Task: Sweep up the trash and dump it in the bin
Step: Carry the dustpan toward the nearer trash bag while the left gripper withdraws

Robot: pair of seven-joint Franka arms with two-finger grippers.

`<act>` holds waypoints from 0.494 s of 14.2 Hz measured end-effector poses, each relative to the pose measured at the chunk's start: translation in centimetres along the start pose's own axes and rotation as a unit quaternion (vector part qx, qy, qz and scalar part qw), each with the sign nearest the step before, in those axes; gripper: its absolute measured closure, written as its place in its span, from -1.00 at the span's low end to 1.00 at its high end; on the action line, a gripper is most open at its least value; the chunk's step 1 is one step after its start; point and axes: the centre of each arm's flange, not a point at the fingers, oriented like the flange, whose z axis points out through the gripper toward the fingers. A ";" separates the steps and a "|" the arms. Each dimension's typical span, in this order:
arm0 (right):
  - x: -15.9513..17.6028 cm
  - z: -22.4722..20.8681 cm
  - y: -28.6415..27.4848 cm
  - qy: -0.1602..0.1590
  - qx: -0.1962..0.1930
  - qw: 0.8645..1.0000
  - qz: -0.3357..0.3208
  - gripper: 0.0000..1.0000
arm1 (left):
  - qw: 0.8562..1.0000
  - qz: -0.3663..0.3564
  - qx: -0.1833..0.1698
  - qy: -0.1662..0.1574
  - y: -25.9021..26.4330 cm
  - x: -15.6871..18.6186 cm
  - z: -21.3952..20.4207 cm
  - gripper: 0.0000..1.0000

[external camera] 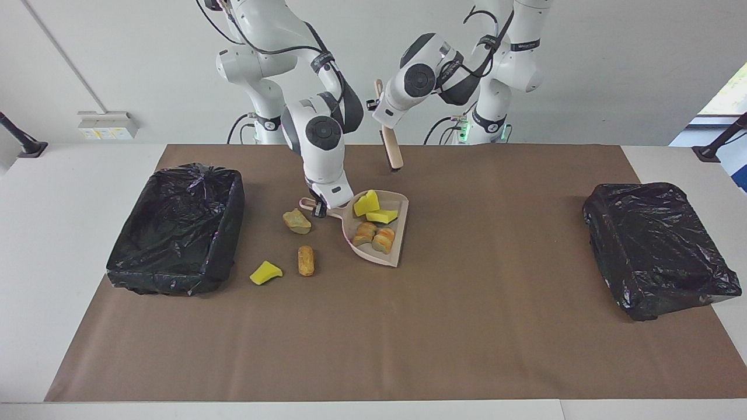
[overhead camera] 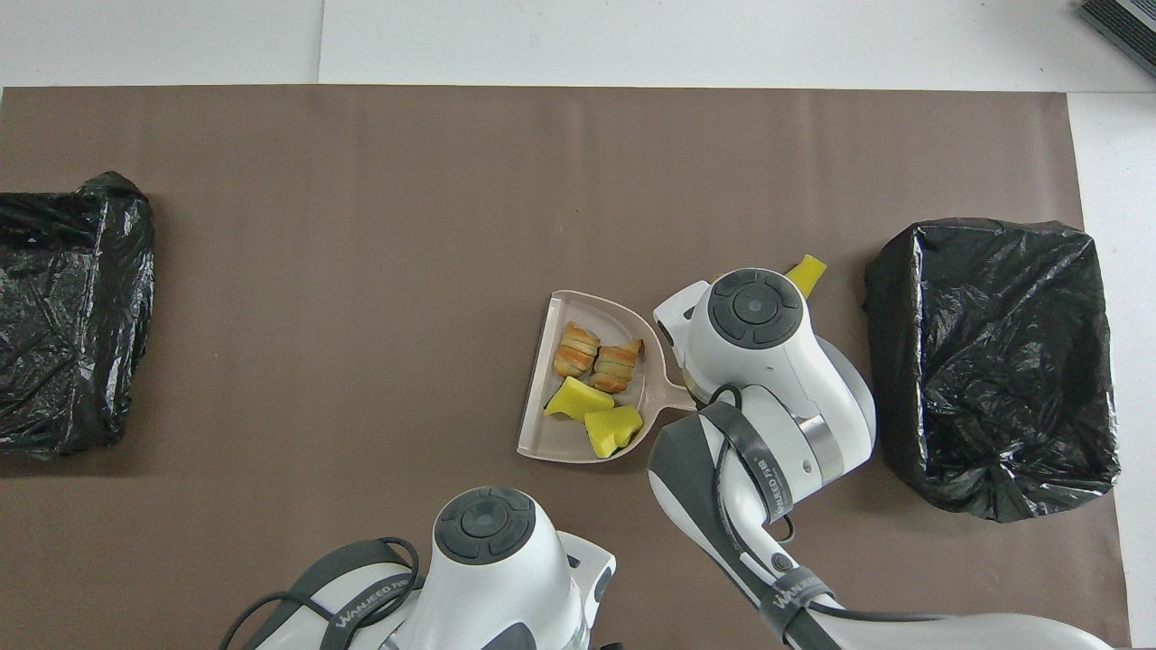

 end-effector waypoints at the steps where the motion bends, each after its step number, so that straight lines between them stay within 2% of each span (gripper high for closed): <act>1: -0.3 0.0 0.3 0.001 0.000 1.000 0.004 0.37 | 1.000 0.012 0.012 0.024 -0.3 -0.7 1.0 0.48; 5: -0.9 0.0 0.7 0.002 0.001 1.000 0.010 0.37 | 0.989 0.058 0.036 0.129 -0.9 -1.9 4.4 0.48; 7: -0.9 0.0 0.8 0.002 0.001 1.000 0.010 0.37 | 0.984 0.073 0.048 0.158 -1.0 -1.9 5.8 0.48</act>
